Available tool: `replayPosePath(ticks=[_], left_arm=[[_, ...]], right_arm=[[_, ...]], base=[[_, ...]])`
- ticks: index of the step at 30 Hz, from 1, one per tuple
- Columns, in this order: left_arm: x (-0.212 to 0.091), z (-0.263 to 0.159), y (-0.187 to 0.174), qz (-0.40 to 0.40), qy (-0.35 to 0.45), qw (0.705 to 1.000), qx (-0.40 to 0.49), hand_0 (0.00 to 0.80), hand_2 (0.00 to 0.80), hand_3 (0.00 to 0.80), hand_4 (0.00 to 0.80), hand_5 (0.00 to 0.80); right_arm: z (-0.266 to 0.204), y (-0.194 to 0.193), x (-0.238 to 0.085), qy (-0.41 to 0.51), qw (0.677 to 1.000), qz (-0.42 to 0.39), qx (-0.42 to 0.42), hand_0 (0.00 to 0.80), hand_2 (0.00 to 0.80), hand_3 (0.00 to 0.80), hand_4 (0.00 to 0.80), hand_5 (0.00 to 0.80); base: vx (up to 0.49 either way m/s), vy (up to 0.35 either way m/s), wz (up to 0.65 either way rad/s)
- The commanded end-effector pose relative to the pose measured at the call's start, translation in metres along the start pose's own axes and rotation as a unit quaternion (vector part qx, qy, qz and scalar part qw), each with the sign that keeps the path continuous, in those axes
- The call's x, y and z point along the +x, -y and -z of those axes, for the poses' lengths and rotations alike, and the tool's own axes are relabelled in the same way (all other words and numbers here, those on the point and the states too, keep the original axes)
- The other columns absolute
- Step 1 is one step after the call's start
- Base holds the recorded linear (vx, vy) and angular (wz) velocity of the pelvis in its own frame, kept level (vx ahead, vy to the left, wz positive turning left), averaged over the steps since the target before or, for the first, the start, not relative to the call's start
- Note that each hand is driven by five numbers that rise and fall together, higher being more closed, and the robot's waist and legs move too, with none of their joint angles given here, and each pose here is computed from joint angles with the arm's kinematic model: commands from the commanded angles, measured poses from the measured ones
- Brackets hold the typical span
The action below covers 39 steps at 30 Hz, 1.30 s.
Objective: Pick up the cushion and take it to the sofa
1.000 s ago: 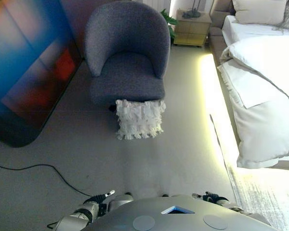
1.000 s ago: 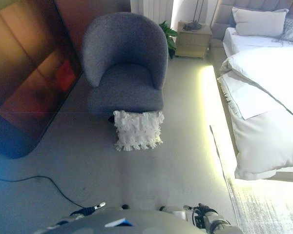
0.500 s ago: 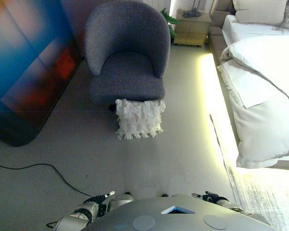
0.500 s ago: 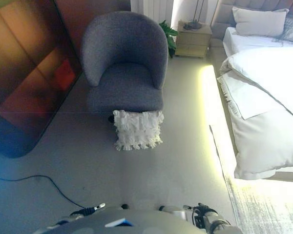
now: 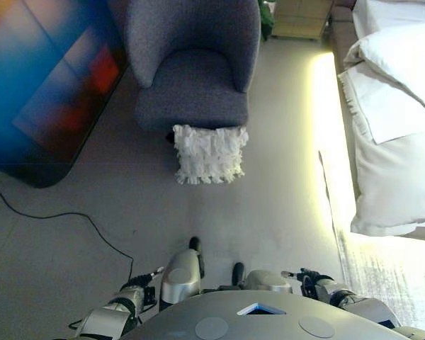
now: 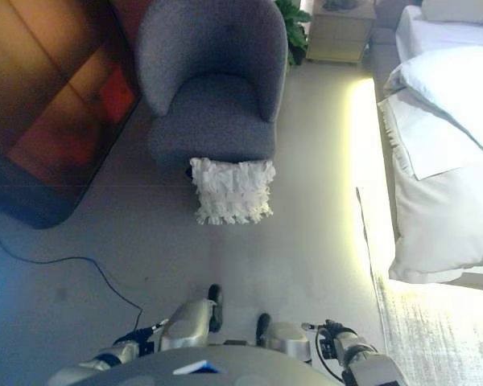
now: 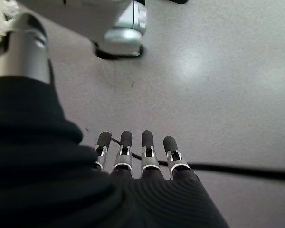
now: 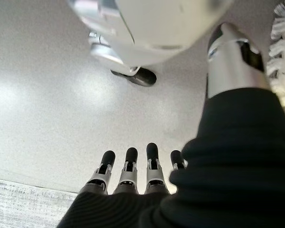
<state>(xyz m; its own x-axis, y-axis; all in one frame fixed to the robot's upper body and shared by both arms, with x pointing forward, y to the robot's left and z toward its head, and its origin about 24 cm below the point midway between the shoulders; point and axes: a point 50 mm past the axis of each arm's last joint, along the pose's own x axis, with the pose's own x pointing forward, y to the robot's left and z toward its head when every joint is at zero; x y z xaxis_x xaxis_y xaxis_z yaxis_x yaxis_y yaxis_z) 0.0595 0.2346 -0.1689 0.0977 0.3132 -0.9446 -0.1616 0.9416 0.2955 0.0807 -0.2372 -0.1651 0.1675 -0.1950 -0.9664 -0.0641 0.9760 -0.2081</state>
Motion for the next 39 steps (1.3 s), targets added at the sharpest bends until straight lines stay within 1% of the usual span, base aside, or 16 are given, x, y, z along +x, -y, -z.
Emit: replayPosePath(ticks=[1,3,7,10,12,13,15,19,20,23,26,29,33,34,39], left_arm=[[0.000,0.020,-0.004,0.006,-0.016,1.000,0.010,0.000,0.000,0.000,0.000,0.000],[0.000,0.026,-0.003,0.012,-0.023,1.000,0.008,0.000,0.000,0.000,0.000,0.000],[0.000,0.029,-0.004,0.010,-0.031,0.999,0.010,0.000,0.000,0.000,0.000,0.000],[0.000,0.031,-0.007,0.012,-0.042,0.999,-0.003,0.000,0.000,0.000,0.000,0.000],[0.001,0.031,-0.012,0.004,-0.044,0.999,-0.008,0.000,0.000,0.000,0.000,0.000],[0.001,0.027,-0.015,0.002,-0.034,0.999,-0.005,0.000,0.000,0.000,0.000,0.000],[0.002,0.013,-0.019,0.014,0.004,1.000,0.012,0.000,0.000,0.000,0.000,0.000],[0.000,-0.023,-0.022,0.006,0.053,0.998,0.038,0.000,0.000,0.000,0.000,0.000],[0.000,-0.029,-0.022,0.003,0.060,0.997,0.044,0.000,0.000,0.000,0.000,0.000],[-0.002,-0.046,-0.017,0.011,0.070,0.997,0.033,0.000,0.000,0.000,0.000,0.000],[-0.003,-0.052,-0.012,0.016,0.063,0.998,0.028,0.000,0.000,0.000,0.000,0.000],[-0.002,-0.046,-0.010,0.015,0.051,0.998,0.023,0.000,0.000,0.000,0.000,0.000],[-0.001,-0.029,-0.011,-0.003,0.025,1.000,0.017,0.000,0.000,0.000,0.000,0.000],[0.000,-0.022,-0.013,-0.012,0.011,1.000,0.022,0.000,0.000,0.000,0.000,0.000],[0.001,-0.011,-0.018,-0.022,-0.006,1.000,0.008,0.000,0.000,0.000,0.000,0.000]], right_arm=[[0.006,0.011,0.000,-0.014,1.000,0.015,0.011,0.000,0.000,0.000,0.000,0.000],[0.015,0.010,-0.001,-0.036,0.999,0.015,0.006,0.000,0.000,0.000,0.000,0.000],[0.021,0.011,-0.001,-0.049,0.999,0.016,0.002,0.000,0.000,0.000,0.000,0.000],[0.023,0.010,-0.001,-0.056,0.998,0.018,0.022,0.000,0.000,0.000,0.000,0.000],[0.024,0.008,-0.001,-0.060,0.996,0.020,0.056,0.000,0.000,0.000,0.000,0.000],[0.024,0.007,-0.001,-0.065,0.996,0.017,0.062,0.000,0.000,0.000,0.000,0.000],[0.025,0.005,-0.001,-0.057,0.998,0.013,0.035,0.000,0.000,0.000,0.000,0.000],[0.010,0.003,0.000,-0.029,0.996,0.021,0.078,0.000,0.000,0.000,0.000,0.000],[0.006,0.003,0.000,-0.023,0.997,0.016,0.078,0.000,0.000,0.000,0.000,0.000],[-0.008,-0.003,0.000,0.009,0.992,0.008,0.128,0.000,0.000,0.000,0.000,0.000],[-0.011,-0.001,0.000,0.028,0.992,0.011,0.124,0.000,0.000,0.000,0.000,0.000],[-0.009,0.001,-0.001,0.029,0.993,0.015,0.111,0.000,0.000,0.000,0.000,0.000],[0.001,0.002,0.000,0.015,0.996,0.020,0.087,0.000,0.000,0.000,0.000,0.000],[0.004,0.002,0.000,0.004,0.997,0.023,0.076,0.000,0.000,0.000,0.000,0.000],[0.013,-0.001,0.000,-0.025,0.998,0.014,0.057,0.000,0.000,0.000,0.000,0.000]], base=[[0.563,0.082,-0.25],[0.665,0.112,-0.26],[0.723,0.162,-0.21],[0.808,0.292,-0.29],[0.930,0.353,-0.31],[0.868,0.289,-0.09],[0.773,0.219,0.01],[0.524,0.136,0.10],[0.381,0.095,0.08],[0.276,0.069,-0.14],[0.189,0.038,-0.24],[0.313,-0.047,0.14],[0.373,-0.099,0.18],[0.341,-0.158,0.39],[0.305,-0.243,0.14]])
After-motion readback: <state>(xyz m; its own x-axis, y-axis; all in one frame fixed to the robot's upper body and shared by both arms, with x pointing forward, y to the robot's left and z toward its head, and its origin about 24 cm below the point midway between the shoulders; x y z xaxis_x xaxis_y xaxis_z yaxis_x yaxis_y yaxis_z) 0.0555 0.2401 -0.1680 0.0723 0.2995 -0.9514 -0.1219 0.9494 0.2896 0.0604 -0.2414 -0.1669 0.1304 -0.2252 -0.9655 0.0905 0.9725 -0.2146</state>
